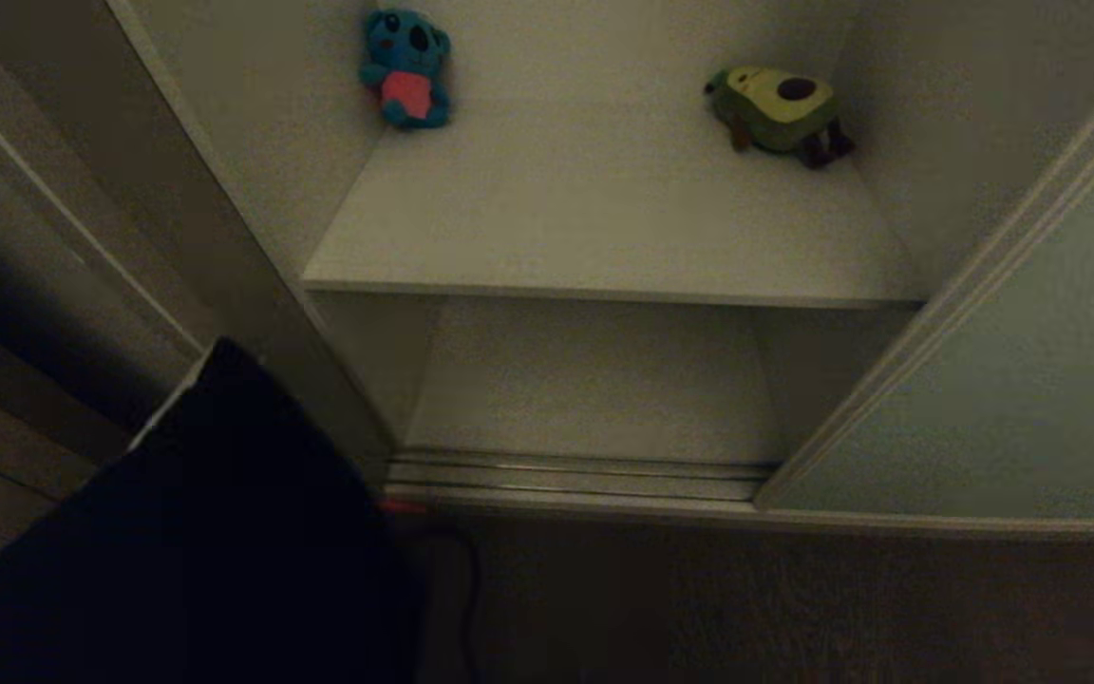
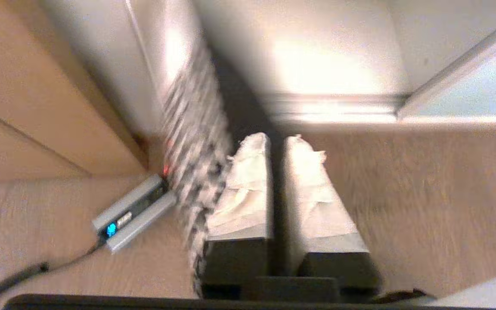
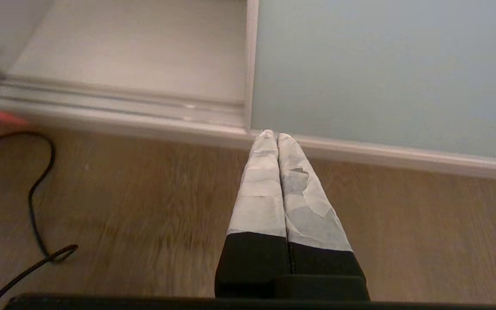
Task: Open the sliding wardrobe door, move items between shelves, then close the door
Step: Place the pillow on the lower shelf
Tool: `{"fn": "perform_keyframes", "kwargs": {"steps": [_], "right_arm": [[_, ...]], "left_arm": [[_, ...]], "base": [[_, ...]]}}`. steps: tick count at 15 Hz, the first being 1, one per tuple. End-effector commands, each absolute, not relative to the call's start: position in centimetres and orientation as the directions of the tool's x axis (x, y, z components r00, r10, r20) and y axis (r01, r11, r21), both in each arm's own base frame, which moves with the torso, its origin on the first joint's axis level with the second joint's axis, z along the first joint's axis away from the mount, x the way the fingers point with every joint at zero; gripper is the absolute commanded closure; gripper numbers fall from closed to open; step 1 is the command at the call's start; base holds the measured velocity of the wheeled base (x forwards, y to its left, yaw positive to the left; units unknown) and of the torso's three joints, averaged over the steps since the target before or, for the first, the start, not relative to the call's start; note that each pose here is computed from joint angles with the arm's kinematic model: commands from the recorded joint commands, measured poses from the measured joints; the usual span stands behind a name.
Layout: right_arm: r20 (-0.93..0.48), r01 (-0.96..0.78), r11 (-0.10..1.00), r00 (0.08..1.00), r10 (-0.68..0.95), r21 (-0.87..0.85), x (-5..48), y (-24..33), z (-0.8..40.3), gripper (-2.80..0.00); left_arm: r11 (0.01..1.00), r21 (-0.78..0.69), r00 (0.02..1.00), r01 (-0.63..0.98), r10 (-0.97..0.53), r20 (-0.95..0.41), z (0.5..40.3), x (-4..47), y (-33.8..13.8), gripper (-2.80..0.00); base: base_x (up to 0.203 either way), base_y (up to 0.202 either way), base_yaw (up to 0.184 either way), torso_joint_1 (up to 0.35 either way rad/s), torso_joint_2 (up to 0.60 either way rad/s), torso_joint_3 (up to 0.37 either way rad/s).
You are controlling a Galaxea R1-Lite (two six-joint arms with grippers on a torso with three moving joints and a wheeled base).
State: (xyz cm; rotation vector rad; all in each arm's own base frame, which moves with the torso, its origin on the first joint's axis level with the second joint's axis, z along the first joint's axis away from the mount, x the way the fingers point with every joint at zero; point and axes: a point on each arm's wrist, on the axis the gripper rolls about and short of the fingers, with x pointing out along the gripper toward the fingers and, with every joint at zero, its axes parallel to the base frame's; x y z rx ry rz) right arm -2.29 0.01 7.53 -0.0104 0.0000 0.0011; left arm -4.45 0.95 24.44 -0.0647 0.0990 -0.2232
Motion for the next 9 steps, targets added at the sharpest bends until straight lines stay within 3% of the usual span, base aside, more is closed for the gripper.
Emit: {"fn": "perform_keyframes", "kwargs": {"steps": [1, 9], "right_arm": [[-0.005, -0.002, 1.000, 1.000, 0.002, -0.011, -2.26, 0.01, 7.45, 0.00], [-0.005, -0.002, 1.000, 1.000, 0.002, -0.011, -2.26, 0.01, 7.45, 0.00]], "left_arm": [[0.973, -0.075, 0.968, 0.218, -0.225, -0.107, 24.42, -4.15, 0.89, 0.00], [0.954, -0.060, 0.940, 0.295, -0.301, -0.160, 23.44, -3.49, 0.57, 0.00]], "base": [[-0.126, 0.000, -0.002, -0.004, 0.00, 0.004], [0.000, 0.000, 0.000, 0.000, 0.00, 0.000]]}}
